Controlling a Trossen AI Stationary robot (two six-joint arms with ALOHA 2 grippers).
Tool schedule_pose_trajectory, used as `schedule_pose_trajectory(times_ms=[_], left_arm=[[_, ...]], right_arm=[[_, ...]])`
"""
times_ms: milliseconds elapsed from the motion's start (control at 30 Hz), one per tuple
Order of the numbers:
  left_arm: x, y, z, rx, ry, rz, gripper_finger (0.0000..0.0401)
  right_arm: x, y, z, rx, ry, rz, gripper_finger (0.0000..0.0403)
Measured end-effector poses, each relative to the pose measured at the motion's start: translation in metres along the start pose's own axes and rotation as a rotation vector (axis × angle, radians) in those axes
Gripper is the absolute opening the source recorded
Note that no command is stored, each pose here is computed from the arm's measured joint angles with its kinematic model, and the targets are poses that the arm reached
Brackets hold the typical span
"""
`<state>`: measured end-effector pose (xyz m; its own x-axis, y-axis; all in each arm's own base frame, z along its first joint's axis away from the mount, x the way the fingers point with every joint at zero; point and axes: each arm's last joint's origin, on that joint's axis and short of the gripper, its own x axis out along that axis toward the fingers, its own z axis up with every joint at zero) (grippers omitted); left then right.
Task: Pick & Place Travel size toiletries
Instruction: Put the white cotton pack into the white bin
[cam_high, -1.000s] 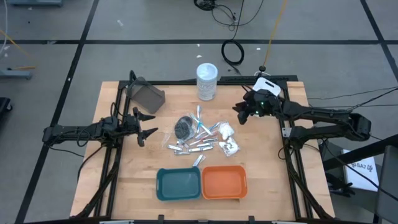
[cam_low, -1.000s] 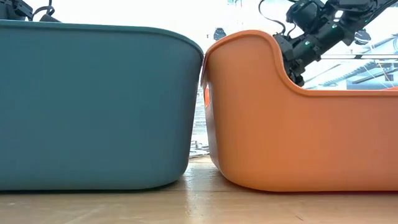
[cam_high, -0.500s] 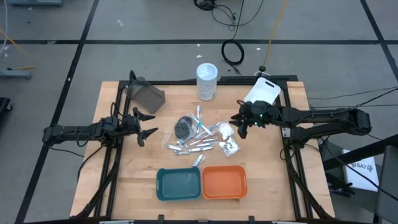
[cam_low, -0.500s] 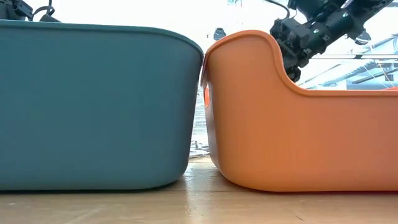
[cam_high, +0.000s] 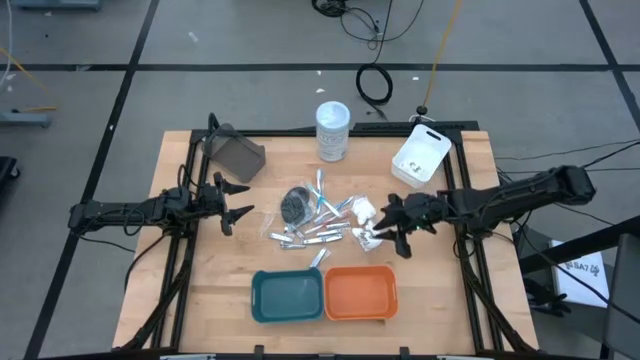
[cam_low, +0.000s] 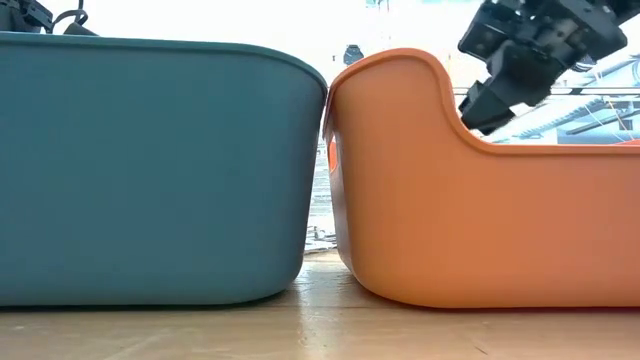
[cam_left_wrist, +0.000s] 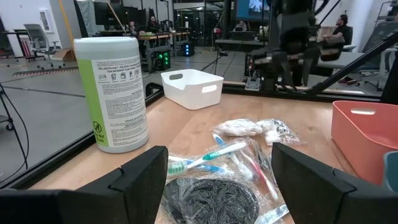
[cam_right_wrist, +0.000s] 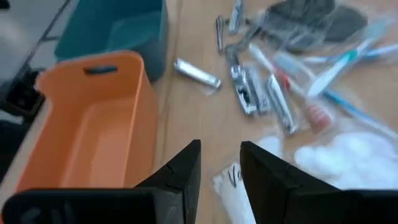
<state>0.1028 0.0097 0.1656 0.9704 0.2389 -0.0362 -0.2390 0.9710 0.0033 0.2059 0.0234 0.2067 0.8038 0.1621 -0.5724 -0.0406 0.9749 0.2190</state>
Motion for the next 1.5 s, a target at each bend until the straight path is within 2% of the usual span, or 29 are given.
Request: schedule_pose_trajectory(times_ms=[133,333,467,700,800,933,1100,1500], left_arm=[[0.000,0.000,0.000,0.000,0.000,0.000,0.0280],[0.000,0.000,0.000,0.000,0.000,0.000,0.0280],[0.000,0.000,0.000,0.000,0.000,0.000,0.0280],[0.000,0.000,0.000,0.000,0.000,0.000,0.0280],[0.000,0.000,0.000,0.000,-0.001,0.000,0.0280],[0.000,0.000,0.000,0.000,0.000,0.000,0.0280],[0.000,0.000,0.000,0.000,0.000,0.000,0.0280],[0.000,0.000,0.000,0.000,0.000,0.000,0.0280]], right_arm=[[0.002,-0.001,-0.005,0.003,-0.009,0.000,0.0105],[0.001,-0.005,0.009,-0.003,-0.177,0.006,0.0105],[-0.001,-0.008,0.015,-0.040,-0.236,-0.008,0.0116],[-0.003,-0.012,0.026,-0.058,-0.265,-0.219,0.0186],[0.003,-0.014,0.030,-0.063,-0.201,-0.289,0.0216],[0.016,-0.021,0.035,-0.031,-0.034,-0.344,0.0236],[0.035,-0.035,0.034,0.011,0.166,-0.339,0.0232],[0.073,-0.073,0.010,0.072,0.337,-0.399,0.0224]])
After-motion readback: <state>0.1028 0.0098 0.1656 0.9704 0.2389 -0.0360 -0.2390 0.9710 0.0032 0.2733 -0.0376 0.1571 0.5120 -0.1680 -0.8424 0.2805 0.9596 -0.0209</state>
